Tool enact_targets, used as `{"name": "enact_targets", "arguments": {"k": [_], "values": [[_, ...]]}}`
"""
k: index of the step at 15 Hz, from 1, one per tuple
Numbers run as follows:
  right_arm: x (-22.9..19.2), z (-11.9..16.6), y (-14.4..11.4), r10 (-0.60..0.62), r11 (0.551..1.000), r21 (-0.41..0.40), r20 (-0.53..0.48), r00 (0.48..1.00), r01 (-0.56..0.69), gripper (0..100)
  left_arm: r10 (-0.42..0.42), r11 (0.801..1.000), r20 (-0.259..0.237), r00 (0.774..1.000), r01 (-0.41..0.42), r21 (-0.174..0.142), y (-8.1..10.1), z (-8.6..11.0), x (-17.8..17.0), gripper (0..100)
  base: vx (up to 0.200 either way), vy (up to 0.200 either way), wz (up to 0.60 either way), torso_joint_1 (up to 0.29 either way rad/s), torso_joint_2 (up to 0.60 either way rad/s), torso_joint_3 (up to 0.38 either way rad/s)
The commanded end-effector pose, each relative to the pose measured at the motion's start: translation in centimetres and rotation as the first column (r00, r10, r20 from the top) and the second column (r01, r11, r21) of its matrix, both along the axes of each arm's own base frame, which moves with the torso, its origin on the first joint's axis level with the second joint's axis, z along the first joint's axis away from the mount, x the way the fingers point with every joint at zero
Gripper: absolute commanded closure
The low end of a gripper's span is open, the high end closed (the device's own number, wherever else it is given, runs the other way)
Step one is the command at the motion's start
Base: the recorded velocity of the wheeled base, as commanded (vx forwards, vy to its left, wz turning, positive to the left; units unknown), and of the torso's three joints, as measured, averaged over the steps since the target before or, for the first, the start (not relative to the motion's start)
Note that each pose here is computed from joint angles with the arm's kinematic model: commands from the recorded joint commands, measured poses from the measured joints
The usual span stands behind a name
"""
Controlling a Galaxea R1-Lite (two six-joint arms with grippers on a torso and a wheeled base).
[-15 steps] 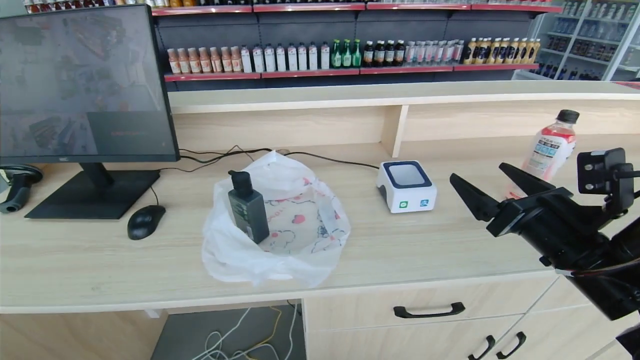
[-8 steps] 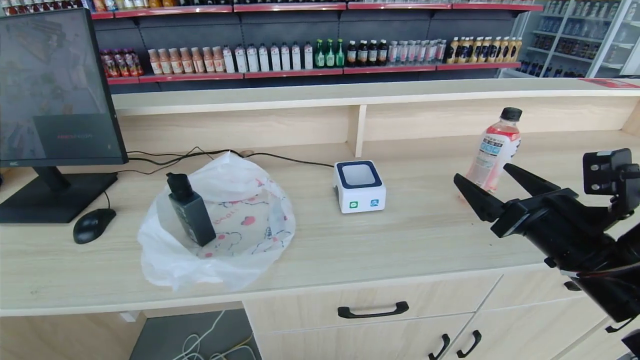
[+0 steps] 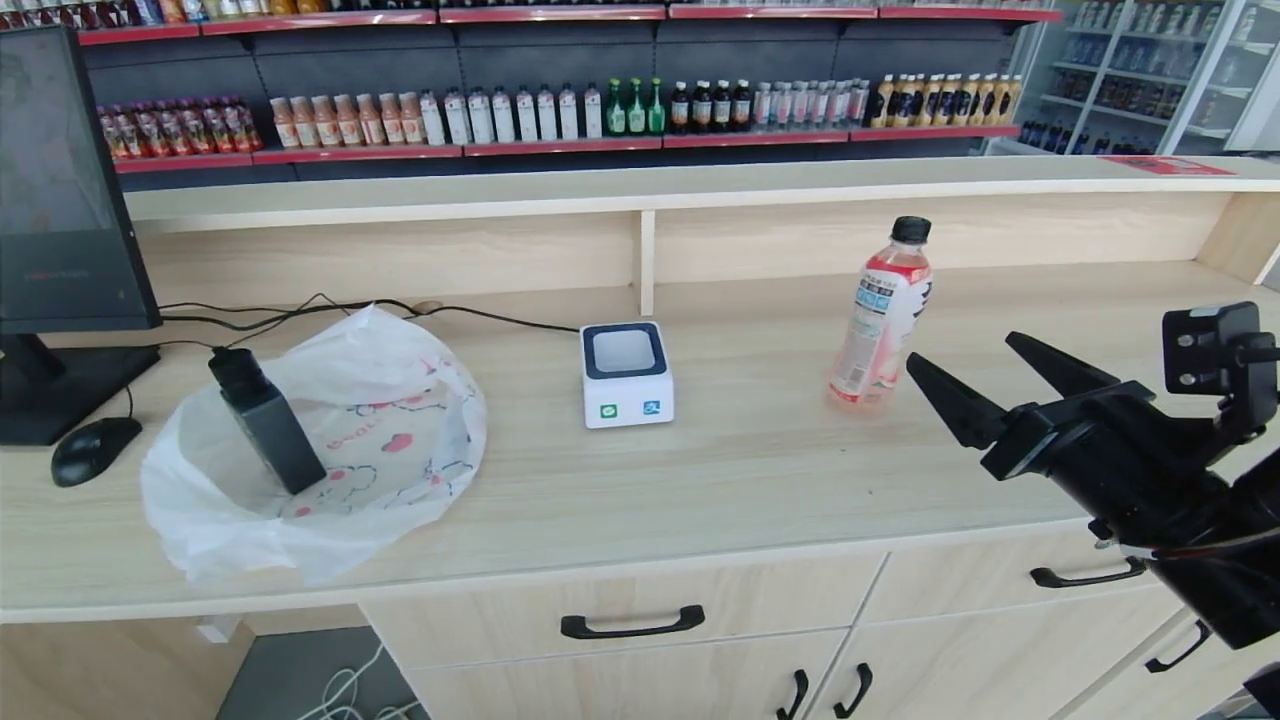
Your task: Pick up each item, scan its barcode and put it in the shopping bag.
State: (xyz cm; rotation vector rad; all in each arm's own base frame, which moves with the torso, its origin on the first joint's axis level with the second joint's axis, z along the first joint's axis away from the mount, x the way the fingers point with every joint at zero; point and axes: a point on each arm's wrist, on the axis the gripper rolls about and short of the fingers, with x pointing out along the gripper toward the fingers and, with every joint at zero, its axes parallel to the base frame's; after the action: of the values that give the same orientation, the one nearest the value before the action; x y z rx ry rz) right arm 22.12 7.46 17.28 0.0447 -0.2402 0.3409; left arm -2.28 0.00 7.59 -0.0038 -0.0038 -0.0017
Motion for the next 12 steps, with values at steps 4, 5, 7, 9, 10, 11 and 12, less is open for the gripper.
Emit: {"name": "enact_targets", "arguments": {"k": [4, 5, 7, 9, 10, 11, 12], "values": [[0.41, -0.43, 0.14, 0.0, 1.0, -0.006, -0.017, 1.0, 0.0, 0, 0.0, 1.0, 0.001, 1.0, 0.0, -0.001, 0.0, 0.0, 0.0, 0, 0.0, -0.2, 0.0, 0.005, 0.0, 0.001], [0.5, -0.51, 0.17, 0.0, 1.0, -0.007, -0.02, 1.0, 0.0, 0, 0.0, 1.0, 0.001, 1.0, 0.0, -0.001, 0.0, 0.0, 0.0, 0, 0.0, -0.2, 0.0, 0.002, 0.0, 0.002], [0.58, -0.59, 0.24, 0.002, 1.0, -0.008, -0.023, 1.0, -0.002, 0, 0.0, 1.0, 0.001, 1.0, 0.0, -0.001, 0.0, 0.0, 0.0, 0, 0.1, -0.2, 0.0, 0.002, 0.0, 0.002], [0.66, -0.67, 0.3, 0.003, 1.0, -0.009, -0.025, 1.0, -0.004, 0, 0.0, 1.0, 0.001, 1.0, 0.0, -0.001, 0.0, 0.0, 0.0, 0, 0.2, -0.2, 0.0, 0.0, 0.0, 0.005], [0.66, -0.67, 0.3, 0.003, 1.0, -0.009, -0.025, 1.0, -0.004, 0, 0.0, 1.0, 0.001, 1.0, 0.0, -0.001, 0.0, 0.0, 0.0, 0, 0.2, 0.0, 0.0, -0.012, 0.0, 0.002], [0.74, -0.68, 0.37, 0.005, 1.0, -0.009, -0.025, 1.0, -0.005, 0, 0.0, 1.0, 0.001, 1.0, 0.0, -0.001, 0.0, 0.0, 0.0, 0, 0.2, 0.0, 0.0, 0.002, -0.01, 0.007], [0.76, -0.75, 0.45, 0.008, 1.0, -0.011, -0.028, 1.0, -0.008, 0, 0.0, 1.0, 0.001, 1.0, 0.0, -0.001, 0.0, 0.0, 0.0, 0, 0.2, 0.0, 0.0, 0.012, 0.0, 0.007]]}}
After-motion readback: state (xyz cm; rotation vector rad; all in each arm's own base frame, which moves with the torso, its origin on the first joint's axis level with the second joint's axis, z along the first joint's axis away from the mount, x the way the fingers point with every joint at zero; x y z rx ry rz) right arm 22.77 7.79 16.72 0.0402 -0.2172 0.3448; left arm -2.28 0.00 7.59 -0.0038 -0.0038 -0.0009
